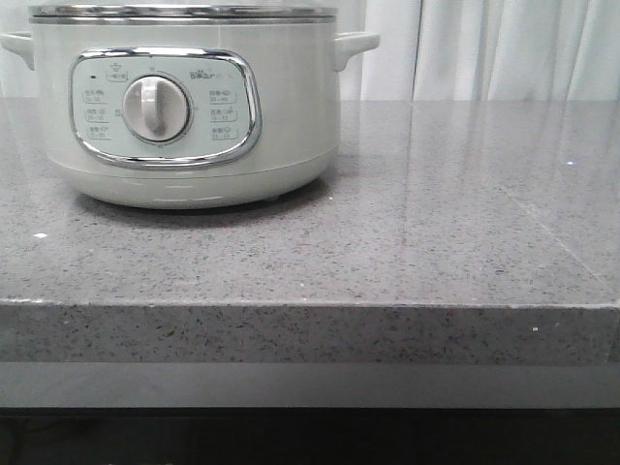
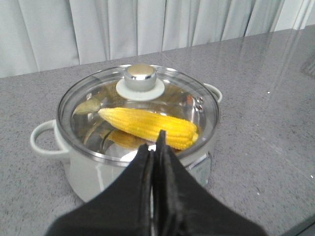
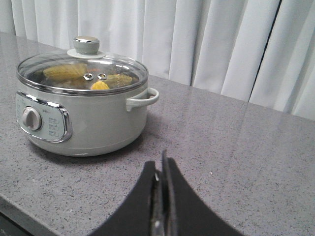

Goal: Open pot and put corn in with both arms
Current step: 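Release the lid knob and raise the left gripper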

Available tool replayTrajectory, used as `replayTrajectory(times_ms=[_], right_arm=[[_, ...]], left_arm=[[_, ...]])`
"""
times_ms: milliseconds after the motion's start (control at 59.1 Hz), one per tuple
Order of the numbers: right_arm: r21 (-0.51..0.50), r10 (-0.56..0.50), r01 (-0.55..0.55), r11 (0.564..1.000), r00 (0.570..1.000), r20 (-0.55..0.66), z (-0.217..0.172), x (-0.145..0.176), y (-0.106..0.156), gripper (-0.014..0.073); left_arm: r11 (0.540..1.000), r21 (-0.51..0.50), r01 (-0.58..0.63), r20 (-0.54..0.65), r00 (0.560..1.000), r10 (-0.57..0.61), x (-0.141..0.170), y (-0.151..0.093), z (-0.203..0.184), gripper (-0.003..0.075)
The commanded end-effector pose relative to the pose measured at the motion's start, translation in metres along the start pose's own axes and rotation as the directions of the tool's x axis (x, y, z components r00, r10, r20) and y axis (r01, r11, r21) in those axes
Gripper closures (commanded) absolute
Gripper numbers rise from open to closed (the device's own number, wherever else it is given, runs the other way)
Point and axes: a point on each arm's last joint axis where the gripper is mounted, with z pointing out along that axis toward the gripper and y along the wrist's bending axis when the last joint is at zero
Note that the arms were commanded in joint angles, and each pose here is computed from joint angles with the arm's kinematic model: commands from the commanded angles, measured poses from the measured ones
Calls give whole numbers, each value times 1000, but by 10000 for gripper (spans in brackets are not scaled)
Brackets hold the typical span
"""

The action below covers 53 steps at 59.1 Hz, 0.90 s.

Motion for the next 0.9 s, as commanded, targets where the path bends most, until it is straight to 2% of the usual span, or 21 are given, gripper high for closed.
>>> replayTrajectory(times_ms=[0, 203, 338, 880], right_arm=[[27, -8, 6, 1000, 996, 91, -2, -15, -3, 663], [27, -8, 6, 1000, 996, 91, -2, -15, -3, 663], [27, -8, 6, 1000, 996, 91, -2, -15, -3, 663], [27, -8, 6, 1000, 996, 91, -2, -15, -3, 663]], left_arm=[[1000, -1, 6, 132, 991, -6, 3, -2, -20, 738], [1000, -4, 9, 184, 983, -8, 46, -5, -45, 738], [1000, -7, 7, 229, 973, -5, 64, -7, -57, 738], [1000, -7, 5, 246, 969, -3, 70, -7, -63, 738]])
